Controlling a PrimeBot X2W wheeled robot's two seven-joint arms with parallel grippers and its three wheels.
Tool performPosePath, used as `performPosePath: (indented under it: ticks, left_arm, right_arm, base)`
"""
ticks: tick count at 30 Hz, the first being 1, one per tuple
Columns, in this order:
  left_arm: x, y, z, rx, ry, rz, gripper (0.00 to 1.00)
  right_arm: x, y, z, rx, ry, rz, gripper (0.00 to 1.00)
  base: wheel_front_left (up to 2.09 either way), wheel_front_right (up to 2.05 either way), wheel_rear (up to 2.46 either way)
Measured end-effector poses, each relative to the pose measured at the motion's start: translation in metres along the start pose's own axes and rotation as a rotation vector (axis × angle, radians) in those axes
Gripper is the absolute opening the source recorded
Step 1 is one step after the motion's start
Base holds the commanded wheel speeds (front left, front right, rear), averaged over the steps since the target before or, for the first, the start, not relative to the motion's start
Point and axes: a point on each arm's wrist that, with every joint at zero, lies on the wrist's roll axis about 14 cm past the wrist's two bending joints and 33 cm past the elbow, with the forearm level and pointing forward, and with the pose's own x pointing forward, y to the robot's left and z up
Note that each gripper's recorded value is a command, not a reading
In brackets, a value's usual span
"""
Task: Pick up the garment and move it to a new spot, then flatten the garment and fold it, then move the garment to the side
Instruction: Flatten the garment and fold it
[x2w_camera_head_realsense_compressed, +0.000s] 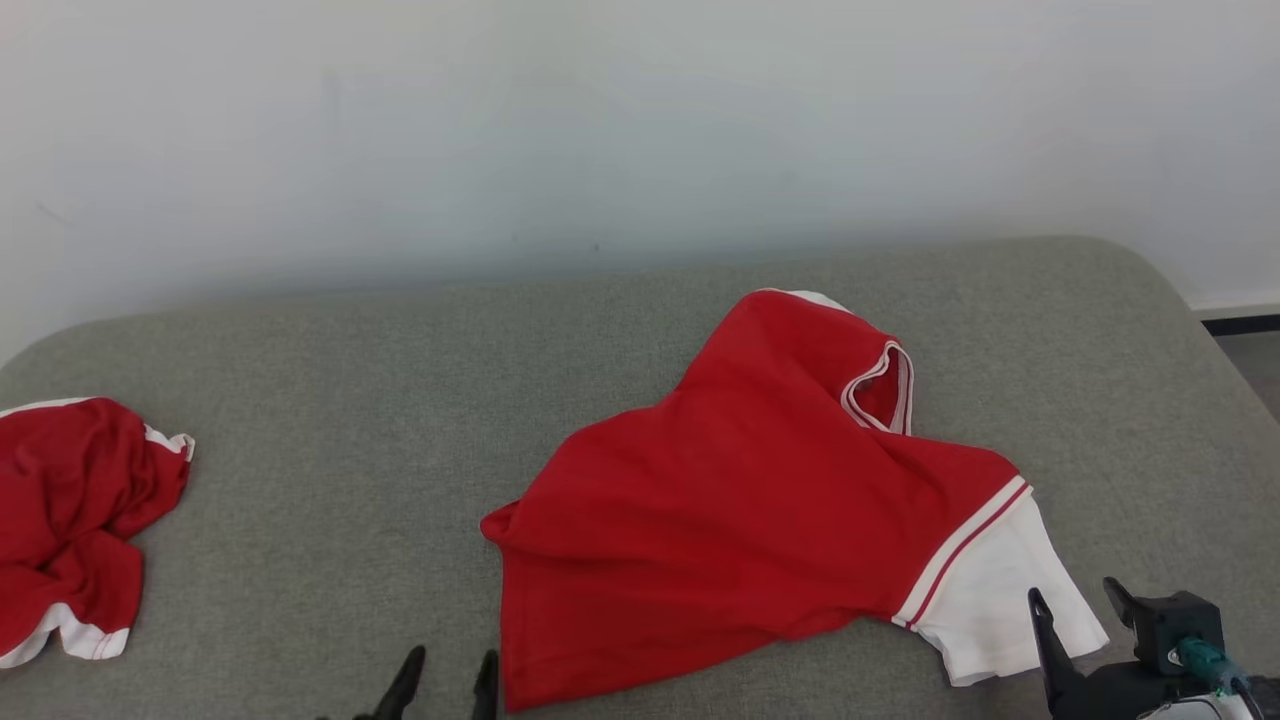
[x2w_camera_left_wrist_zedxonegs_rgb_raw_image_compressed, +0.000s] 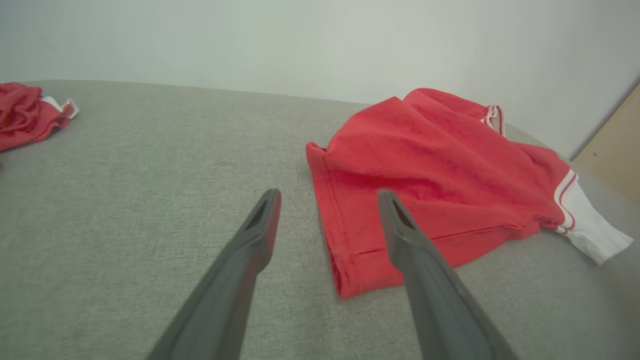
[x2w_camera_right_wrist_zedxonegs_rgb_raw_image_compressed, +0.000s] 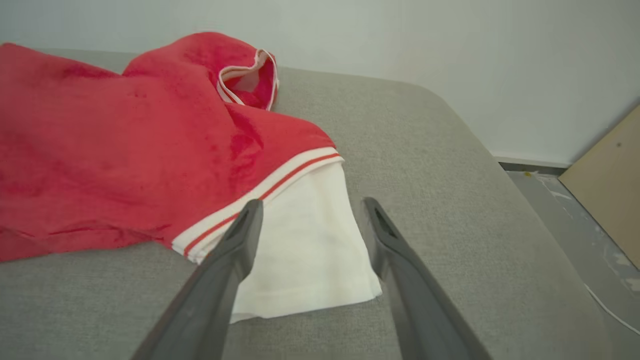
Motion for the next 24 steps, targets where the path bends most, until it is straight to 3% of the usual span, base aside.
performPosePath:
  ticks: [10,24]
  left_arm:
    - [0.041,-0.024,-0.056,0.024,0.251,-0.107,1.00]
    - [0.048,-0.015,-0.081,0.035,0.377,-0.071,1.00]
  right_arm:
    - [0.029,-0.037,-0.052,0.022,0.263,-0.068,1.00]
    - [0.047,-0.041,-0.105,0.067,0.487,-0.080,1.00]
  base:
    - [0.00,0.00,0.00]
    - [0.00,0.00,0.00]
